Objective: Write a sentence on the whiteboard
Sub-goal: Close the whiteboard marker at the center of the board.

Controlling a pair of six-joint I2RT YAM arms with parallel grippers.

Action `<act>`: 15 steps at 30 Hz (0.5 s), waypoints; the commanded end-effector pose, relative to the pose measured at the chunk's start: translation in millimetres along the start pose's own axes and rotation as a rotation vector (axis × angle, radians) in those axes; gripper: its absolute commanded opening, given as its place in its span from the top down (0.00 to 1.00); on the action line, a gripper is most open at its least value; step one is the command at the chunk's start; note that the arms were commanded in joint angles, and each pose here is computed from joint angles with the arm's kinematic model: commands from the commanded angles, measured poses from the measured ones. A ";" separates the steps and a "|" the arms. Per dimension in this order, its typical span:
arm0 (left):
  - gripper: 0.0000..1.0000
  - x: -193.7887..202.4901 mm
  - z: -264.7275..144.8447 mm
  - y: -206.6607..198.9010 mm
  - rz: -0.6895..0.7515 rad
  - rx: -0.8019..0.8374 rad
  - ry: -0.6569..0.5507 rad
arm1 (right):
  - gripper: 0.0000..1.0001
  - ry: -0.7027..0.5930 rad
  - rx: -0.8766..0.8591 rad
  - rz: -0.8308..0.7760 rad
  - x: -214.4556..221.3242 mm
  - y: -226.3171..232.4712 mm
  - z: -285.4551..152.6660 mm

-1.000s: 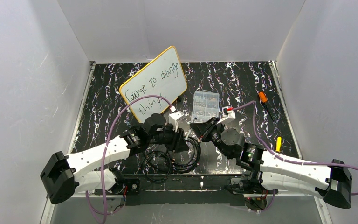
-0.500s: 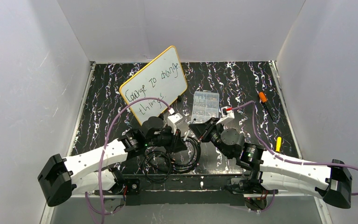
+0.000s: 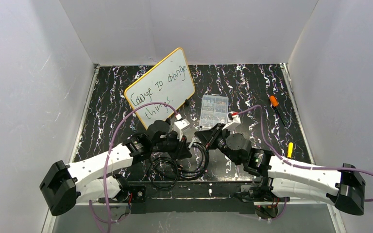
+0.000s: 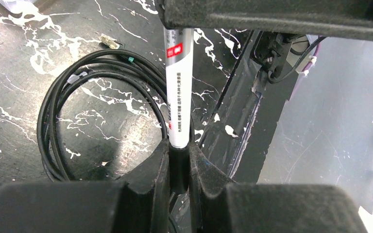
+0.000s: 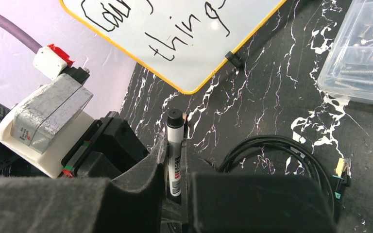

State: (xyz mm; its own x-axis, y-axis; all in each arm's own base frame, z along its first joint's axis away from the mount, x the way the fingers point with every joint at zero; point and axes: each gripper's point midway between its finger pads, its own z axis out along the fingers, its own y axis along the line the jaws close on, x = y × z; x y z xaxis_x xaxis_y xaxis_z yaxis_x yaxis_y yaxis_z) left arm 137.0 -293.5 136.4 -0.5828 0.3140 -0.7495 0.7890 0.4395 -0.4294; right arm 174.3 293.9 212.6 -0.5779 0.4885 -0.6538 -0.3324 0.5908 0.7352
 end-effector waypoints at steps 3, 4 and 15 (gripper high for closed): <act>1.00 -60.4 -8.2 -7.3 0.071 0.045 -0.158 | 0.99 0.203 -0.015 -0.050 45.9 -1.2 -10.4; 1.00 -62.5 -9.1 -7.3 0.070 0.047 -0.162 | 0.99 0.212 -0.015 -0.053 48.6 -2.0 -10.6; 1.00 -76.6 -11.8 -7.2 0.087 0.060 -0.185 | 0.99 0.294 -0.021 -0.054 73.8 -2.8 -13.0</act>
State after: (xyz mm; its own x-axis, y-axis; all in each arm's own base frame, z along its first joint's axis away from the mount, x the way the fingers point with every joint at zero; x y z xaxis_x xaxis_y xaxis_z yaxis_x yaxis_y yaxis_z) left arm 133.4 -285.2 130.5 -0.6234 0.3534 -0.6975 0.7721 0.4190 -0.4779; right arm 172.4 302.1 202.0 -0.6021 0.4754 -0.6415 -0.3176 0.5945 0.7387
